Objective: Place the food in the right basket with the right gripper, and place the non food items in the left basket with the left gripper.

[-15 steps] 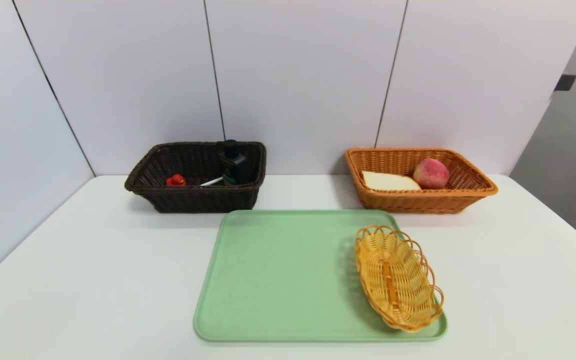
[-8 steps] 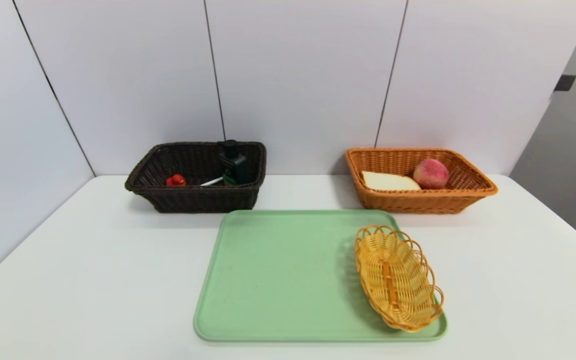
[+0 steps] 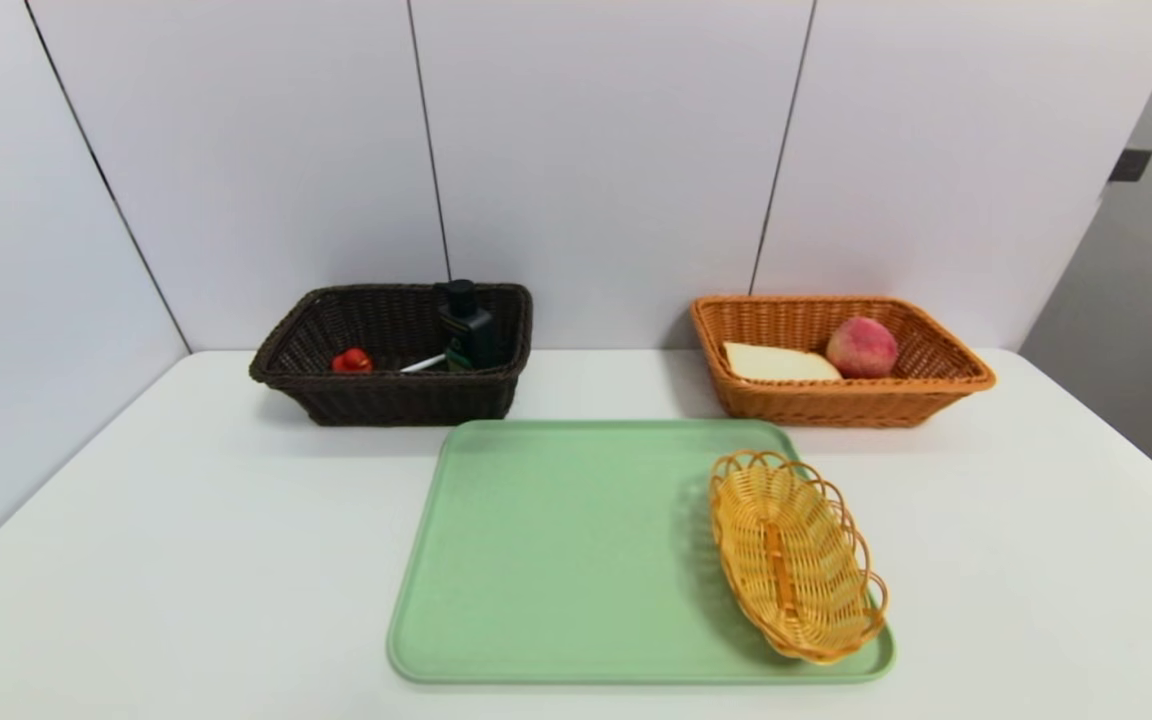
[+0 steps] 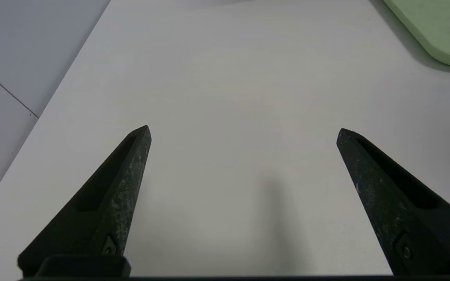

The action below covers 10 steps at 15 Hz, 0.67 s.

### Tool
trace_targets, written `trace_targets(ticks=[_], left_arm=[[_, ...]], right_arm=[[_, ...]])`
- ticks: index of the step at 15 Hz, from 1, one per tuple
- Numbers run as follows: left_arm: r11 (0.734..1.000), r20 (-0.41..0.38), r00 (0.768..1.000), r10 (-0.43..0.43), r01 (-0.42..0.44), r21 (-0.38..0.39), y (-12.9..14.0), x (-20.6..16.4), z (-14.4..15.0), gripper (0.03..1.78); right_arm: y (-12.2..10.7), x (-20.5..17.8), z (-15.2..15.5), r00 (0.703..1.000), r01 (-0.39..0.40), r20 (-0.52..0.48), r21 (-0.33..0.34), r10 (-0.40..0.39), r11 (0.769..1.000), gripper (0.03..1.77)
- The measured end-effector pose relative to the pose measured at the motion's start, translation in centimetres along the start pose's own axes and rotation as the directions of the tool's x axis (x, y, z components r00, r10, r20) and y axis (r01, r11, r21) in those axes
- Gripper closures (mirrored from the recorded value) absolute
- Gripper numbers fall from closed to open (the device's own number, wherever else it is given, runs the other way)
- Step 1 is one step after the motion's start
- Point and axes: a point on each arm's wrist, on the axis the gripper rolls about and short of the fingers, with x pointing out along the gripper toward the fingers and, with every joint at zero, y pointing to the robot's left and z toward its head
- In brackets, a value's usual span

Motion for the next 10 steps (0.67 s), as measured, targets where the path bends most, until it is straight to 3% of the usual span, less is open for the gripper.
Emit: trace_targets(ticks=[3,6,10], left_arm=[[1.000,-0.003,1.000,-0.003,0.003,-0.002,0.0,0.0,-0.1,0.12],[0.999,0.007,1.000,-0.030,0.030,-0.021,-0.1,0.2,-0.3,0.12],[0.997,0.119,0.992,-0.031,0.039,-0.073,-0.2,1.1,-0.6,0.12]], right_arm=[[0.3,0.8,-1.9,1.000,-0.003,-0.004,-0.014,0.003,1.000,0.11],[0.5,1.0,-2.7,0.998,-0.059,-0.012,-0.017,0.059,0.998,0.11],[0.8,1.1,-3.8,0.989,-0.125,-0.079,-0.022,0.123,0.992,0.11]])
